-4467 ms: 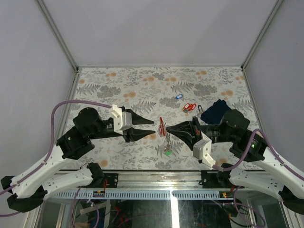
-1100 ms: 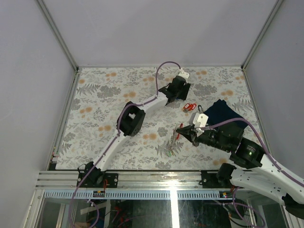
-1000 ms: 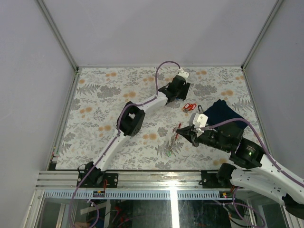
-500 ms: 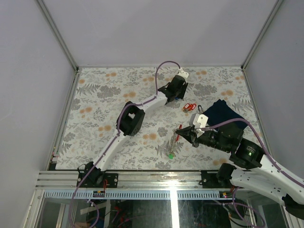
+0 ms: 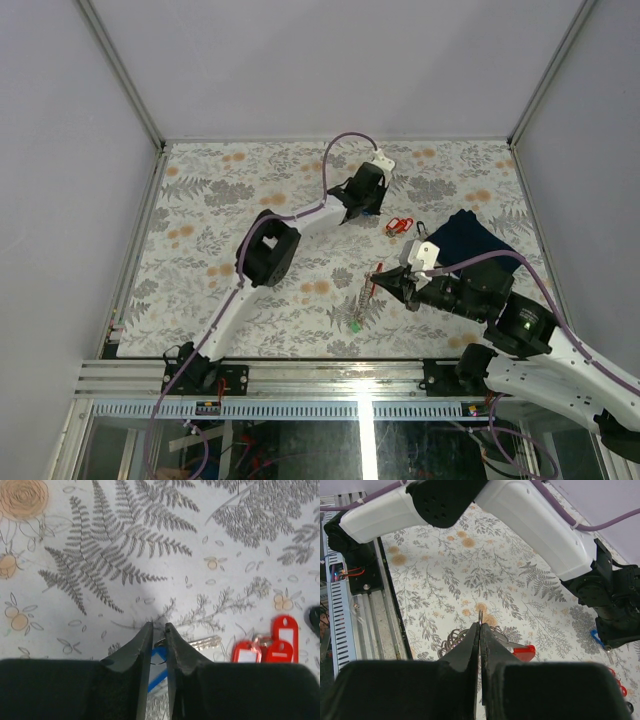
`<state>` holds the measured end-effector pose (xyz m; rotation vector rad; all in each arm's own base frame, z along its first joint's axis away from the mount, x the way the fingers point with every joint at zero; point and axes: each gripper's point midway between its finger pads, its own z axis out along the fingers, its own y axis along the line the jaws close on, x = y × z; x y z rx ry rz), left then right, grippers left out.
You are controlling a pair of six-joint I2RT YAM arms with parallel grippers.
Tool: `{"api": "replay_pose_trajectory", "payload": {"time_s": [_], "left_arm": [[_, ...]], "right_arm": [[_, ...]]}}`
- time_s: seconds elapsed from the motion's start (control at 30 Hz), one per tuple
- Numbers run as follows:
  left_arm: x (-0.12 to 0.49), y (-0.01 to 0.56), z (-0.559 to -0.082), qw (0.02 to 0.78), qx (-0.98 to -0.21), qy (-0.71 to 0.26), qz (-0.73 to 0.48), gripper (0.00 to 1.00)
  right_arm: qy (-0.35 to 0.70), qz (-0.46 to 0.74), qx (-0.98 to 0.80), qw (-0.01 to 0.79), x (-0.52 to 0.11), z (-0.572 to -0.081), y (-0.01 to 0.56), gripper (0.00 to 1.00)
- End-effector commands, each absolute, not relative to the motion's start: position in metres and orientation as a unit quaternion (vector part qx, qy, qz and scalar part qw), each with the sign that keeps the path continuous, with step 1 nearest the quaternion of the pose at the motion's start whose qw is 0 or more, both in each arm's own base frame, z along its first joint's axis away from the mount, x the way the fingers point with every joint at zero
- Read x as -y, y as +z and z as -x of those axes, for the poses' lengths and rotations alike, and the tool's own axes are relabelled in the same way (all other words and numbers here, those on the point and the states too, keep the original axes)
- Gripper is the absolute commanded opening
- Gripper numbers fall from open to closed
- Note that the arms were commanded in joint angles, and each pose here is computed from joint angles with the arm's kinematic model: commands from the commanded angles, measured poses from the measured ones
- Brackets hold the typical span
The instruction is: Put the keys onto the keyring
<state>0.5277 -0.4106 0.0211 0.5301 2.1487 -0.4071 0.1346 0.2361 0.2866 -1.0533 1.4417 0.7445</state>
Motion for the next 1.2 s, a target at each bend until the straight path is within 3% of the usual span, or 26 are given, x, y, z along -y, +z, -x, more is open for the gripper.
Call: {"api": "replay_pose_trajectory", "payload": {"time_s": [0.0,0.13,0.6,0.67,0.8,1.17], "left_arm": [[0.407,0.044,-0.517,0.439,-0.846,-0.182,-0.242,0.11],[0.398,0.057,-0.501,0.439,-0.840,-0.186,-0.259,0.00],[0.366,0.074,-0.426,0.419,-0.834,-0.237,-0.270,0.01],[0.373,0.076,-0.425,0.415,-0.834,-0.258,-0.256,0.17],[0.388,0.083,-0.435,0.416,-0.836,-0.301,-0.195,0.31],[0.393,0.068,-0.473,0.407,-0.865,-0.291,-0.035,0.36]], "right_arm": [[0.333,0.431,-0.586,0.600,-0.239,-0.135,0.311,0.00],[0.333,0.430,-0.587,0.599,-0.239,-0.135,0.311,0.00],[0.323,0.421,-0.590,0.609,-0.231,-0.136,0.310,0.00],[0.325,0.420,-0.591,0.607,-0.231,-0.136,0.310,0.00],[0.329,0.418,-0.593,0.605,-0.232,-0.136,0.309,0.00],[0.327,0.413,-0.597,0.606,-0.233,-0.139,0.308,0.00]]}}
